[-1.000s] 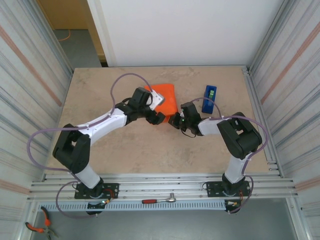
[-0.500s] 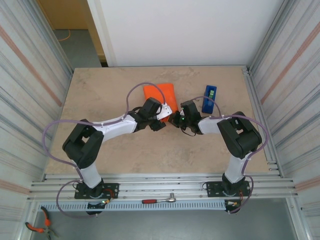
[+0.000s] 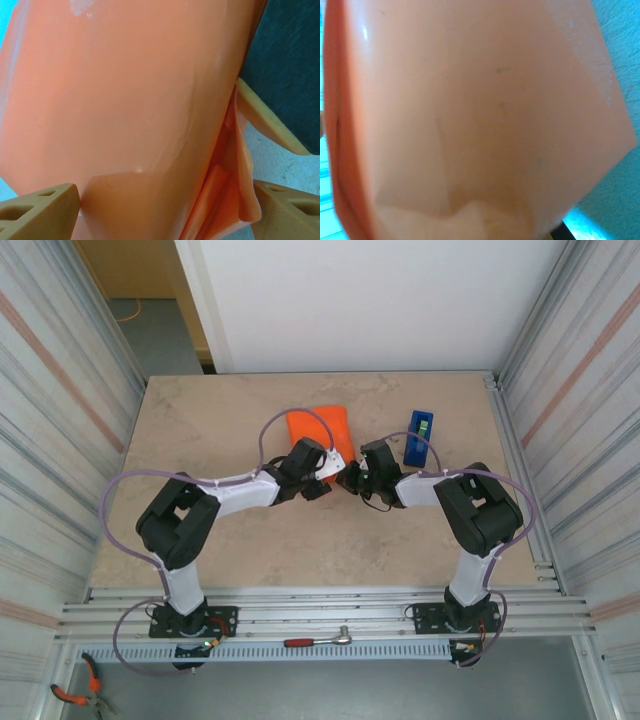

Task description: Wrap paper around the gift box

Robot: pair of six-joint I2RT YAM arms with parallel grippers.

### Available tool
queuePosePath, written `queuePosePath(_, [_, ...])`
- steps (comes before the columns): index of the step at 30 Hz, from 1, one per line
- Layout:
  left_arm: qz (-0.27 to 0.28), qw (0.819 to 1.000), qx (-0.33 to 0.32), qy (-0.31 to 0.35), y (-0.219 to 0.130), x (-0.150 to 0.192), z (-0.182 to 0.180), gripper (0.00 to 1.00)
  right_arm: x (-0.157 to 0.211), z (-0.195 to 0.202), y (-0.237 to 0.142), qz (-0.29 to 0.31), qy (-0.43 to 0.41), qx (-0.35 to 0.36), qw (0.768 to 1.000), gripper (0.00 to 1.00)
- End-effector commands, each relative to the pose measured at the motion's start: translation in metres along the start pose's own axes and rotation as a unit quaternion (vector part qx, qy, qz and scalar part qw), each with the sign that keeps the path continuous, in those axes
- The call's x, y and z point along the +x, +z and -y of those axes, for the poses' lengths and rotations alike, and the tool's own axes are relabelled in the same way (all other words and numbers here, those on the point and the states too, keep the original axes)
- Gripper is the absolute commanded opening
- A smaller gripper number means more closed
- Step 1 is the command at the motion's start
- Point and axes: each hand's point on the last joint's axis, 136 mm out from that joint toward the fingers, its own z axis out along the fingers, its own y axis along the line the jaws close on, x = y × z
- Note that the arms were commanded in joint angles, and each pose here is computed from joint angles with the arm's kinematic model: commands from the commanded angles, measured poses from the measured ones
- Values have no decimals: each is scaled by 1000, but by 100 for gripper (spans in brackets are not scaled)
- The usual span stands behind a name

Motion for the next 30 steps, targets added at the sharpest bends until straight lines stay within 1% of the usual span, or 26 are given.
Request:
queuePosePath(1, [-10,1000,-7,13,7,6,5,85,-9,-5,2,3,-3,-6,1000,0])
queuePosePath(4, [-16,1000,-11,14,11,10,5,84,-9,-5,2,3,-2,-5,1000,0])
queuePosePath(7, [-25,999,-17,12,14,13,3,81,-10,-6,2,3,-2,-5,1000,0])
queuePosePath(13, [-29,1000,-1,3,13,16,7,67,-9,-6,0,2,-2,-5,1000,0])
queuePosePath(16, [-28,1000,5,0,12,16,8,63,-9,-6,-4,3,-1,-4,1000,0])
queuePosePath(19, [-30,1000,8,-2,12,17,10,62,-8,-6,-13,2,0,-8,1000,0])
queuePosePath(23, [-31,999,10,-5,12,17,10,62,-8,2,-38,9,2,2,1000,0])
queuePosePath(24, [-31,999,10,-5,12,17,10,62,-10,6,-46,13,3,9,1000,2])
queuePosePath(27, [-31,999,12,-7,12,17,10,62,-24,27,-77,39,15,45,998,19])
queuePosePath(29, [-31,999,13,-8,13,17,11,62,-42,41,-101,68,12,81,994,33])
queuePosePath(30, [-31,999,14,-9,13,17,11,62,-50,45,-111,79,10,96,992,37])
